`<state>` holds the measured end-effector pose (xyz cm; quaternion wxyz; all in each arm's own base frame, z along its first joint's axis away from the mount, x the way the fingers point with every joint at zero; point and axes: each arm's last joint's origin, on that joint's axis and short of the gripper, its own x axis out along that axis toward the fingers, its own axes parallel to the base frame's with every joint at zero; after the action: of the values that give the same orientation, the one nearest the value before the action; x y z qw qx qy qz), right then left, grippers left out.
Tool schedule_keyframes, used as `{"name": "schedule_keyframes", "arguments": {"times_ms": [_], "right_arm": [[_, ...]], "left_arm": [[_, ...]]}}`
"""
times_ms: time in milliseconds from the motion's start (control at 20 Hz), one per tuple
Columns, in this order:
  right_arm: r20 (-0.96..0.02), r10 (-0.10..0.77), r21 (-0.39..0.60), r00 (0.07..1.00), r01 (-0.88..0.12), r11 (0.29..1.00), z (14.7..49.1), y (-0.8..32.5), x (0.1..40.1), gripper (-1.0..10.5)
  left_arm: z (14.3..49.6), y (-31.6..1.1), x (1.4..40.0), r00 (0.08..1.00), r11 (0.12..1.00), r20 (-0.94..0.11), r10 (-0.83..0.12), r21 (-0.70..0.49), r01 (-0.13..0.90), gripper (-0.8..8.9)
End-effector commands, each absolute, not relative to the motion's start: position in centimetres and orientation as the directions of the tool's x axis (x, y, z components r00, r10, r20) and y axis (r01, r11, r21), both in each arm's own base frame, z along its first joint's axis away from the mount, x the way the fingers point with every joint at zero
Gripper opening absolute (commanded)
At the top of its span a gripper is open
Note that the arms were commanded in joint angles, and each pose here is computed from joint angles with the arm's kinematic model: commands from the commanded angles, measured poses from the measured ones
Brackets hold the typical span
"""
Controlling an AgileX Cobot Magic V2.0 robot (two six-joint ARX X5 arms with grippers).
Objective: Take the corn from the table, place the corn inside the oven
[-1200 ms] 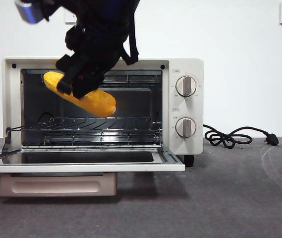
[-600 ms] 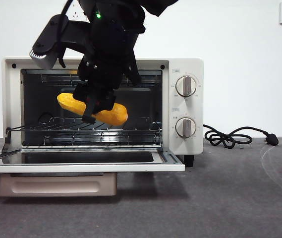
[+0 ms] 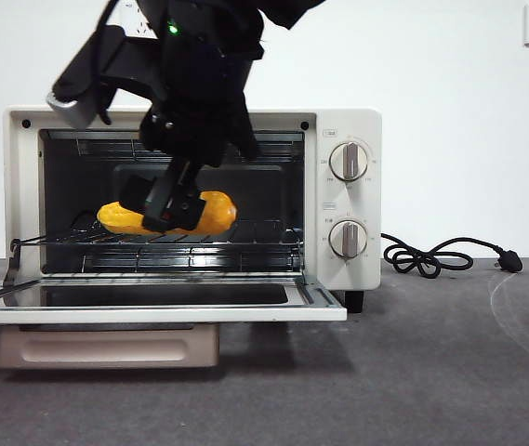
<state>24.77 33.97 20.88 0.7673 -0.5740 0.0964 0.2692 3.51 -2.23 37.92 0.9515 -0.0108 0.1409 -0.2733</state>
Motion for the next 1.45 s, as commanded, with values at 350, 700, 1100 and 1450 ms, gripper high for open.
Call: {"name": "schedule_keyframes", "arguments": {"times_ms": [350, 700, 1100, 1450], "right_arm": [[-0.403, 0.326, -0.83, 0.855, -0.491, 0.263, 22.5, 36.0, 23.4, 3.8], [-0.443, 0.277, -0.806, 0.853, -0.514, 0.293, 21.9, 36.4, 21.8, 3.8], [-0.506, 0.308, -0.735, 0.805, -0.59, 0.334, 23.7, 37.1, 15.0, 3.8], [-0.648, 0.286, -0.606, 0.706, -0.705, 0.368, 27.2, 33.5, 8.9, 3.7]], "left_arm": [[37.8, -2.3, 3.8, 0.819, 0.857, -0.275, -0.504, -0.041, 0.514, -0.06], [37.6, -2.2, 3.7, 0.824, 0.865, -0.297, -0.482, -0.012, 0.501, -0.06], [38.4, -3.8, 7.9, 0.935, 0.915, -0.28, -0.218, 0.274, 0.296, -0.06], [36.9, -4.8, 14.5, 0.896, 0.935, -0.416, -0.154, 0.233, 0.268, -0.08]]}}
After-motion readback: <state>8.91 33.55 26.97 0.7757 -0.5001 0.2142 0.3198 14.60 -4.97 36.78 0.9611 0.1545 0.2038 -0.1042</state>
